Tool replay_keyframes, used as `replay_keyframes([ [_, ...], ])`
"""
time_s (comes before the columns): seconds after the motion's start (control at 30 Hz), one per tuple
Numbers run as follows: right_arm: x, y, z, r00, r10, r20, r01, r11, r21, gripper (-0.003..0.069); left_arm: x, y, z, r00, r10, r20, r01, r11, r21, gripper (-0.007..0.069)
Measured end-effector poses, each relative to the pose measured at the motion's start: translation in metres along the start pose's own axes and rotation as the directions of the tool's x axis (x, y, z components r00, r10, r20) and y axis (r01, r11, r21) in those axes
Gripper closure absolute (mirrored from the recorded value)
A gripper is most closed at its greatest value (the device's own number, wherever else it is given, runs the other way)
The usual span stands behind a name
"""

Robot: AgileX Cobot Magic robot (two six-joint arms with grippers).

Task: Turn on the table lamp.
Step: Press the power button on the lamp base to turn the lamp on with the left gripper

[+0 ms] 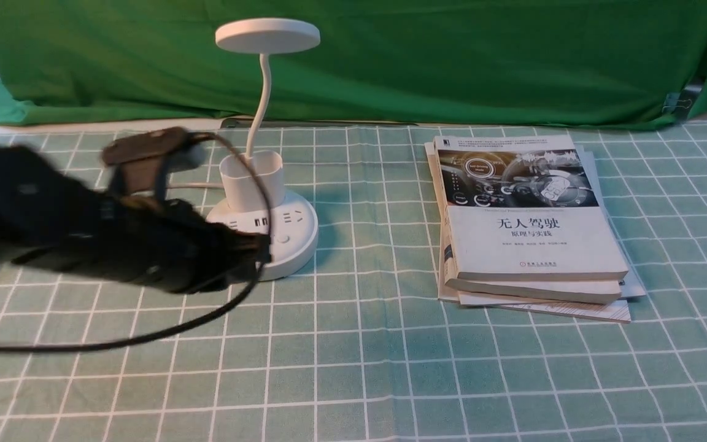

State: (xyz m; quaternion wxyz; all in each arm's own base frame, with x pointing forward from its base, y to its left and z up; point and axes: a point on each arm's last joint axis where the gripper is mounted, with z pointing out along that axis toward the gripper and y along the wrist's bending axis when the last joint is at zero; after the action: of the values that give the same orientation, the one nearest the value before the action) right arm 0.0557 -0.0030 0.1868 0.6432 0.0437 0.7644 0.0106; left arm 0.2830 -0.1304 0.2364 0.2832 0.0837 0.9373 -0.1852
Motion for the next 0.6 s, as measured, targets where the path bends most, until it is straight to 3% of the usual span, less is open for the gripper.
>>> replay_keyframes([
  [0.2, 0.000, 0.000, 0.000, 1.000, 0.000, 0.000, 0.000, 1.000, 0.000, 0.0421, -0.033, -0.003, 0.055, 0.998, 0.060, -0.036, -0.064, 0.991, -0.119, 0.0604],
  [0.6, 0.000, 0.000, 0.000, 1.000, 0.000, 0.000, 0.000, 1.000, 0.000, 0.0421, -0.045, 0.004, 0.103, 0.995, 0.085, -0.042, -0.091, 0.985, -0.148, 0.0604],
])
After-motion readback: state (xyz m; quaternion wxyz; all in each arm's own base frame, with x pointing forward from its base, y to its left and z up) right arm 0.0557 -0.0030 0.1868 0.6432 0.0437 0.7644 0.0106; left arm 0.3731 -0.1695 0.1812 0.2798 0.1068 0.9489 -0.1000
